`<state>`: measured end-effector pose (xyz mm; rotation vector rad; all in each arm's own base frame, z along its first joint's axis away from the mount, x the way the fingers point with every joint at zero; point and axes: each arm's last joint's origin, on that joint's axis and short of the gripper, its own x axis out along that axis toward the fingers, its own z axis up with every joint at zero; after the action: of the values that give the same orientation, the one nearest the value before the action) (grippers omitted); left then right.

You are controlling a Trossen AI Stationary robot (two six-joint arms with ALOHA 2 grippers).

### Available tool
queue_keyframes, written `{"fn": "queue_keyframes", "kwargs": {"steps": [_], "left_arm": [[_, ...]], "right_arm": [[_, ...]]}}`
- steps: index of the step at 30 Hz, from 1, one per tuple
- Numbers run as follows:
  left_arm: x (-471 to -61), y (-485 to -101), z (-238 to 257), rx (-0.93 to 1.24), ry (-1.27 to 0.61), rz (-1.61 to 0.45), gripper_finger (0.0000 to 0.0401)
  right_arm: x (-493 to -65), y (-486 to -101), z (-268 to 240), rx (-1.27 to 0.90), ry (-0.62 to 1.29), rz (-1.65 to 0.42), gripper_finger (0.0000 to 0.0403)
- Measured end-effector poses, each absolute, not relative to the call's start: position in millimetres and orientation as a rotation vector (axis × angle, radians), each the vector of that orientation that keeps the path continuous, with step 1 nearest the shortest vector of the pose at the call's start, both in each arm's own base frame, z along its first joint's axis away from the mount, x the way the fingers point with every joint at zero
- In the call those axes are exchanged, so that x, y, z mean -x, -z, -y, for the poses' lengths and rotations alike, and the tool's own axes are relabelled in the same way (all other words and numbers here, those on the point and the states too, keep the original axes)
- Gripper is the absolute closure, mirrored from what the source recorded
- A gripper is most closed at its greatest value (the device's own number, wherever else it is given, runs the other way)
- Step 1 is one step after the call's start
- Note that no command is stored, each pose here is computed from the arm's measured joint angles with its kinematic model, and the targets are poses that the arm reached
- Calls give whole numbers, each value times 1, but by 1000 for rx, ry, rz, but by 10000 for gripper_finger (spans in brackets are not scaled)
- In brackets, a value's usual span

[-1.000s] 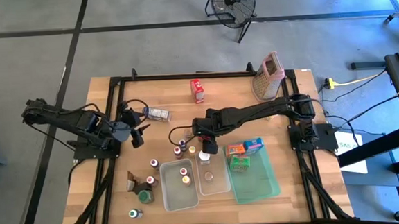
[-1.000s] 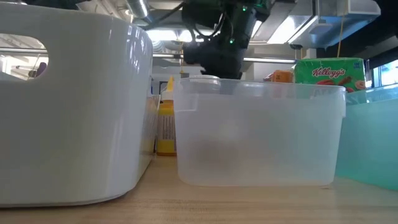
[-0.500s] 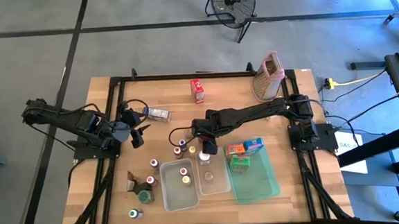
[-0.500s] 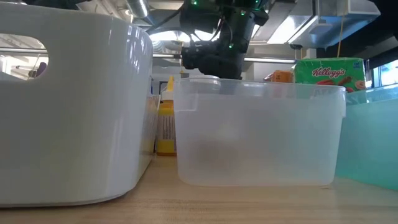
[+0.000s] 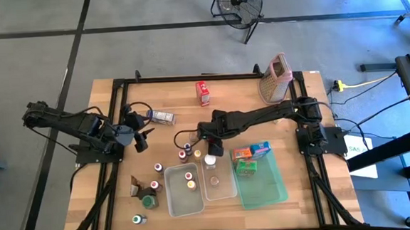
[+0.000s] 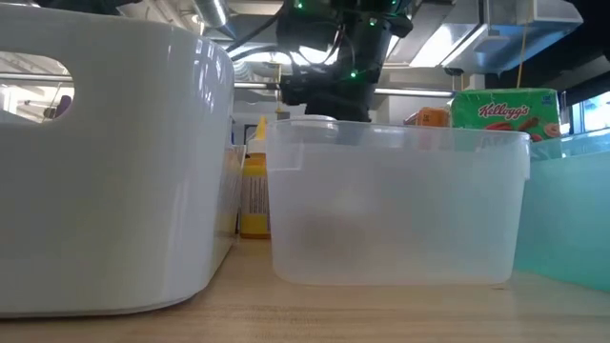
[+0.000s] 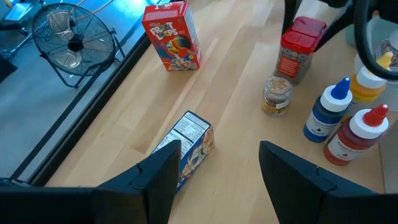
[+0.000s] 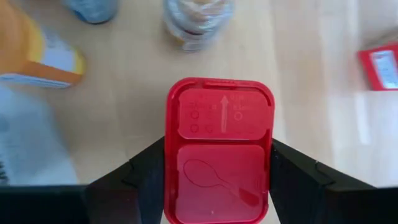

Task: Pick & Place Kitchen Items
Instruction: Put the red seasoning can into the transparent bin

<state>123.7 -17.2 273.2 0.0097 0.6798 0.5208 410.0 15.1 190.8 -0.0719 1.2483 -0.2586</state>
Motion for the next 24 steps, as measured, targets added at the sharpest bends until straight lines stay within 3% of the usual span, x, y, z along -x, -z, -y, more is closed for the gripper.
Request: {"fn": "queue_keyframes", "kwargs": {"steps": [5,14,24], "left_arm": [[-124,-273,17,-9,-521,-680,189],[-124,-273,17,-5,-512,-684,189],[-124,-272,19,-79,-435,-725,189]], "right_arm": [[-409,-204,-15,95,292,-1257,184],[-405,-261,-29,152,421,-1254,184],[-392,-310,-62,-42,556,-1181,182]]}}
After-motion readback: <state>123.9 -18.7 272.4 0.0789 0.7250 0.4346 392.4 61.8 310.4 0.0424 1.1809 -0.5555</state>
